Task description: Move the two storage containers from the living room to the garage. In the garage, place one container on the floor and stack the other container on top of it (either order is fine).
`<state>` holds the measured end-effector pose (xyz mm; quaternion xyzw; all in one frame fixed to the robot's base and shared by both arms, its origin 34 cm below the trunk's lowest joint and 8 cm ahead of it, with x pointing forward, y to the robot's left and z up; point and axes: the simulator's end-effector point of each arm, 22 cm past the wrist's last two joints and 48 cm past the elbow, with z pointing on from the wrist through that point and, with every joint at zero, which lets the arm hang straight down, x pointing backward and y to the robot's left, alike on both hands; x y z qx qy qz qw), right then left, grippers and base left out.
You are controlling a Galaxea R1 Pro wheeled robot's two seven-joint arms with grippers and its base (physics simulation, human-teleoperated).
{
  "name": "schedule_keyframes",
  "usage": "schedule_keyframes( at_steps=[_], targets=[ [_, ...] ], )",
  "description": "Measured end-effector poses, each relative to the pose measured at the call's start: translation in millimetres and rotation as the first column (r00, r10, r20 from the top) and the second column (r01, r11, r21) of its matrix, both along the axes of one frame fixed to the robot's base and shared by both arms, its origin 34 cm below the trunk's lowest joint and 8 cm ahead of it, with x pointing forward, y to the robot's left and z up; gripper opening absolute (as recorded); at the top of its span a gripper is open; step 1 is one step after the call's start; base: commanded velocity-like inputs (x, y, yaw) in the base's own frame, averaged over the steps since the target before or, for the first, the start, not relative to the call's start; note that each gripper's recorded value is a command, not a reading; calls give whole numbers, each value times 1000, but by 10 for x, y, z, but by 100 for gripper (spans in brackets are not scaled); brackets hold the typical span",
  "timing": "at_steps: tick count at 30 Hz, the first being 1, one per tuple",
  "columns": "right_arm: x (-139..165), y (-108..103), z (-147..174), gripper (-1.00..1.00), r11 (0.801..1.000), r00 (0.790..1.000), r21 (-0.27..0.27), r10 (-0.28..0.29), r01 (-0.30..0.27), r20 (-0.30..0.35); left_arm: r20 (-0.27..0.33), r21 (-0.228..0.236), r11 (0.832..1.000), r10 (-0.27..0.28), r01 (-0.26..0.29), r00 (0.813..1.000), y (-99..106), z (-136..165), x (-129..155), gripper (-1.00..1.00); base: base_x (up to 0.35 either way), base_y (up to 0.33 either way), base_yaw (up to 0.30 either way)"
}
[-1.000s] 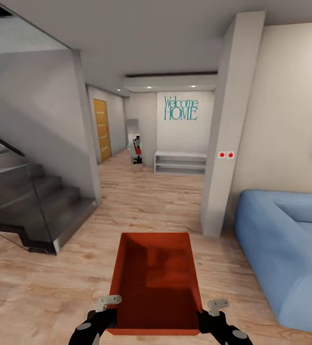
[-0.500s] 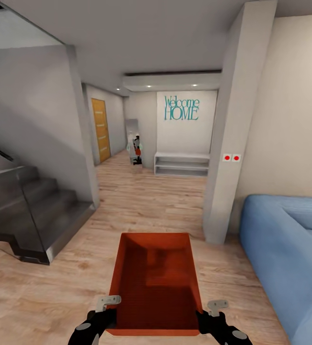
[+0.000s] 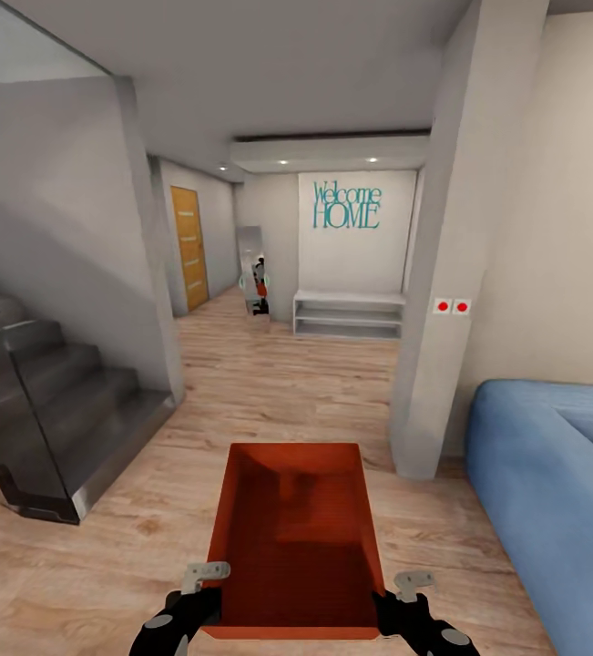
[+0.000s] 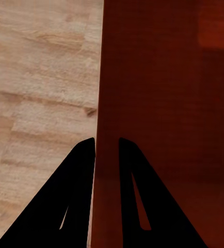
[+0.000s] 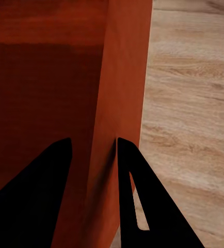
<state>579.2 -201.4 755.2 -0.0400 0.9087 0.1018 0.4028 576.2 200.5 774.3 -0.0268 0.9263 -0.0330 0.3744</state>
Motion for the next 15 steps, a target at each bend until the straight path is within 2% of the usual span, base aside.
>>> schedule_keyframes(
  at_steps=[15],
  targets=[
    [2, 2, 1, -100, 1000, 1000, 0, 0, 0, 1, 1, 0, 1000, 0, 0, 1000, 2, 2, 2, -100, 329, 0, 0]
  ],
)
